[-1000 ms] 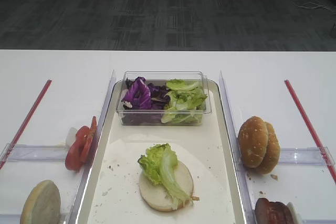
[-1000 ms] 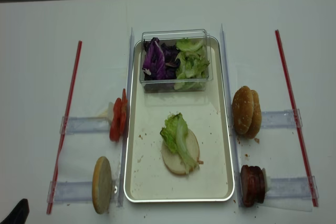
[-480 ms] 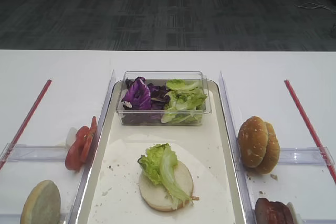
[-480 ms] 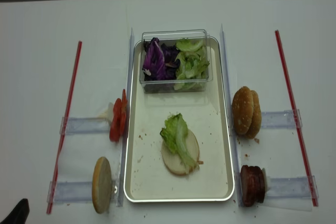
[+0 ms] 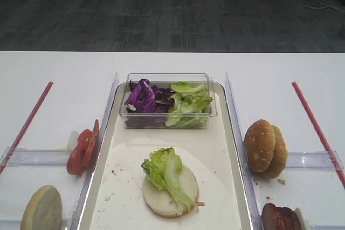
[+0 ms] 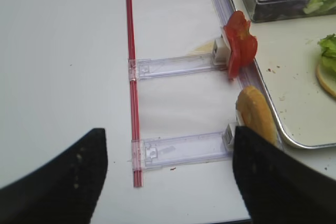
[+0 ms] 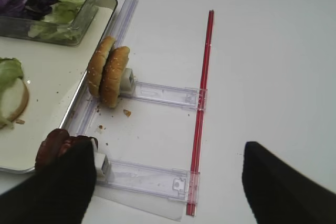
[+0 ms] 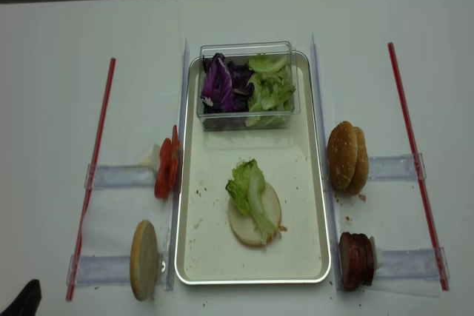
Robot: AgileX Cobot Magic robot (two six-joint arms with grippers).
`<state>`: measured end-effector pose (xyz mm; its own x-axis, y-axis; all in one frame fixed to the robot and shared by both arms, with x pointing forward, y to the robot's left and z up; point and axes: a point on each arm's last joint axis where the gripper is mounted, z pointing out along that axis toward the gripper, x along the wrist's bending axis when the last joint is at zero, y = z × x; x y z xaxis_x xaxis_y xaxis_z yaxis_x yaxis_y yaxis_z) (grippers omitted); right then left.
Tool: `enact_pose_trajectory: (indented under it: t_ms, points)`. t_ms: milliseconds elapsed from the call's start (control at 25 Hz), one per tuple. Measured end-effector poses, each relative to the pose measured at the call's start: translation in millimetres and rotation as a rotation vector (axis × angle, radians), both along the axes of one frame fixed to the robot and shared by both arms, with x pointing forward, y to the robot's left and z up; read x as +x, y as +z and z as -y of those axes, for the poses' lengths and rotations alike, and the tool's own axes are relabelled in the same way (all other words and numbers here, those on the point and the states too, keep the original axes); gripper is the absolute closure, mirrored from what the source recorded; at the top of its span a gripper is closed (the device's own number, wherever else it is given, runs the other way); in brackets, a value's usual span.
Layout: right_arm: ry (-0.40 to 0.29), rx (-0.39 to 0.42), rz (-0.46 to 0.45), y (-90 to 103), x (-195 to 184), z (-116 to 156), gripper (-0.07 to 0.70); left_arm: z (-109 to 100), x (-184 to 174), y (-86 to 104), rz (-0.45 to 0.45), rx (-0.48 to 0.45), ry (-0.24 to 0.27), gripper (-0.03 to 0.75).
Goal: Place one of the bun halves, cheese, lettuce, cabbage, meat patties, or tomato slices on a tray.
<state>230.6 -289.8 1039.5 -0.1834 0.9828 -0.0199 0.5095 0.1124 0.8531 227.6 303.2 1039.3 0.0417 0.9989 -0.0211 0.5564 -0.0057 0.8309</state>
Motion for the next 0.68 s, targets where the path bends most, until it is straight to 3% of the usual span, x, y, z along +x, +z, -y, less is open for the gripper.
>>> enact_pose_trajectory:
  t_ms: [680]
  points:
    - [-0.019, 0.031, -0.002, 0.1, 0.3, 0.0, 0.058, 0.0, 0.0, 0.0, 0.000, 0.000, 0.000, 0.214]
